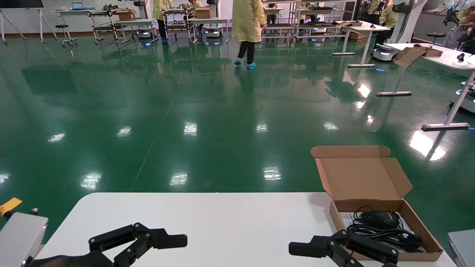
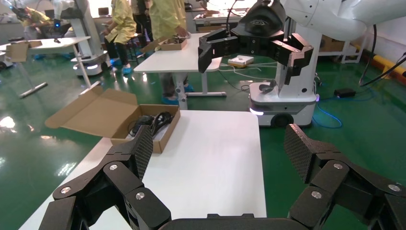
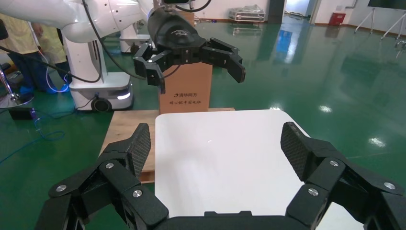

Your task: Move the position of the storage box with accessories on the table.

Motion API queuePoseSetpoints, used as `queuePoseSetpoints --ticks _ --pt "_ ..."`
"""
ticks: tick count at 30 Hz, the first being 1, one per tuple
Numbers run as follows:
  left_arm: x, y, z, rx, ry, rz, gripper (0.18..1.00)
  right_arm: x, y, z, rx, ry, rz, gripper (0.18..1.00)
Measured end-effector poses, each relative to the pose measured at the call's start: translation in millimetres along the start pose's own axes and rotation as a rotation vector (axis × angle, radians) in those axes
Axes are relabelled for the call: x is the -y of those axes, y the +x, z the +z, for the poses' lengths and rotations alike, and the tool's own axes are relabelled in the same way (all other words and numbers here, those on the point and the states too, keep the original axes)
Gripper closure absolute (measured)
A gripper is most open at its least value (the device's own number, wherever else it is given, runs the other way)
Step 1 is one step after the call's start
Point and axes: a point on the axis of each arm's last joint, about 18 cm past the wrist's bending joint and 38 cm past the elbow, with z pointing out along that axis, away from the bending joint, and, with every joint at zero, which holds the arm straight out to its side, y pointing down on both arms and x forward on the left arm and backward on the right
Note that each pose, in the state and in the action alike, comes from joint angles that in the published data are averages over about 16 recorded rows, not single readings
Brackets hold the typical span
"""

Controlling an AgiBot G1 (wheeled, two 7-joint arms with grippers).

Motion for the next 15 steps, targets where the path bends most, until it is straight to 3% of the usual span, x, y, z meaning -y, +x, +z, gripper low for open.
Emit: queuePoseSetpoints --ticks 15 --pt "0.0 0.0 0.0 0.000 0.000 0.000 0.184 -0.4 3.1 -0.3 -0.011 0.002 0.005 0.178"
